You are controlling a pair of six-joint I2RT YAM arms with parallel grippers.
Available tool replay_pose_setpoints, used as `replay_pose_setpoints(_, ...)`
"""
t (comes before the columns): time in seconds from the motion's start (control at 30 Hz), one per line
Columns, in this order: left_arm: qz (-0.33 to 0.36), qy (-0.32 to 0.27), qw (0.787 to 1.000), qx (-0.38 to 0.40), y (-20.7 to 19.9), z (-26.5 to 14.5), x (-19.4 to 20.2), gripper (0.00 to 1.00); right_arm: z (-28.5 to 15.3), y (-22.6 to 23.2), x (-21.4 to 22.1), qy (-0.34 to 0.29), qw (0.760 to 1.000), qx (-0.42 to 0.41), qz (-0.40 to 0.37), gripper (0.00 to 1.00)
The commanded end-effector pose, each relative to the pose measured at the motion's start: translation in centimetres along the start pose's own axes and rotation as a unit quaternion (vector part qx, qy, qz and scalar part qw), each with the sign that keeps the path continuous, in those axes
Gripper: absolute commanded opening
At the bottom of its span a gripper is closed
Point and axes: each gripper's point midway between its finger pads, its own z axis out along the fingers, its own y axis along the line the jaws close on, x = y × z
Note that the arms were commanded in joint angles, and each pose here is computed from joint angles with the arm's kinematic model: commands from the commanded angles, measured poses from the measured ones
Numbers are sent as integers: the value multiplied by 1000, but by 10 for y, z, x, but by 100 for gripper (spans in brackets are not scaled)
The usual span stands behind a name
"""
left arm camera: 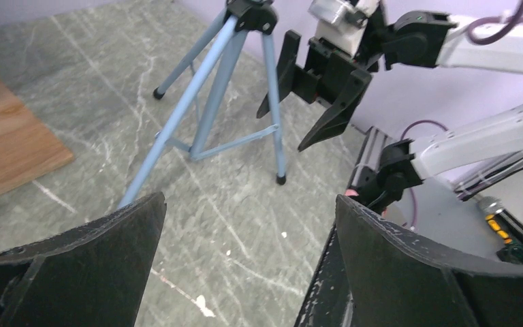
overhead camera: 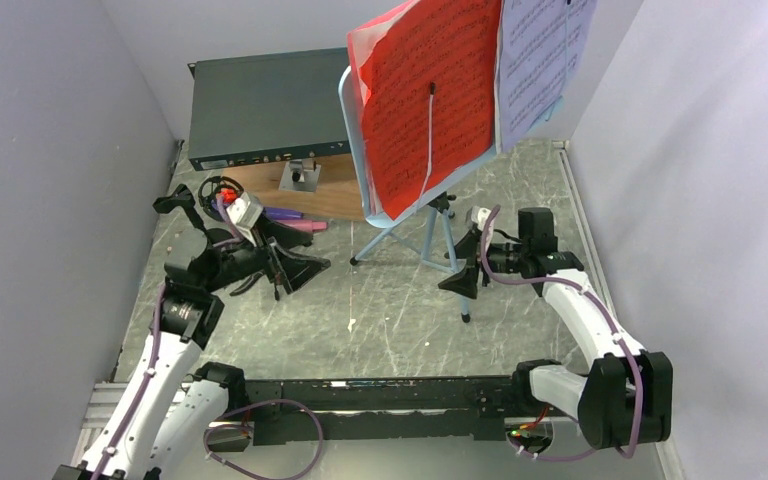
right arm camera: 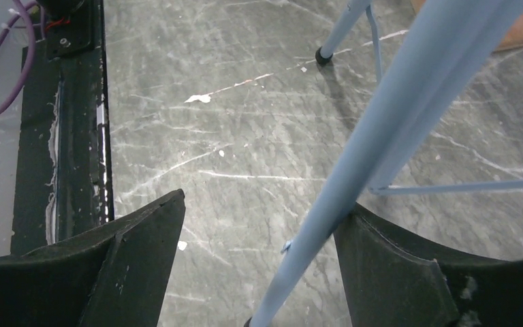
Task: Pack up the instrument practice props
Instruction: Move the music stand to the center of the board.
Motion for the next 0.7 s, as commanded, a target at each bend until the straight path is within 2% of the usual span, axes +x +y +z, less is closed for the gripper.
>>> replay_pose_setpoints(0.0, -13, -54, 996, 65, -38, -7, -31, 99, -15, 5, -19, -23, 999, -3, -36, 81)
replay_pose_setpoints(0.17, -47, -100, 986, 125, -77, -18, -67, 99, -13, -3, -17, -28, 999, 14, -14, 78)
replay_pose_setpoints(0.27, -56, -105, 985, 122, -85, -21, -79, 98, -9, -9, -15, -23, 999, 29, -6, 74)
replay_pose_setpoints(0.43, -48, -74, 995, 50, -52, -14, -57, 94, -1, -22, -21, -29, 998, 59, 0, 59)
replay_pose_setpoints(0.53, -53, -62, 996, 33, -30, -5, -36, 87, 5, -28, -28, -35, 997, 69, 0, 49)
replay_pose_setpoints(0.67, -60, -49, 997, 18, -7, 13, -12, 80, 11, -37, -34, -37, 995, 88, 7, 31)
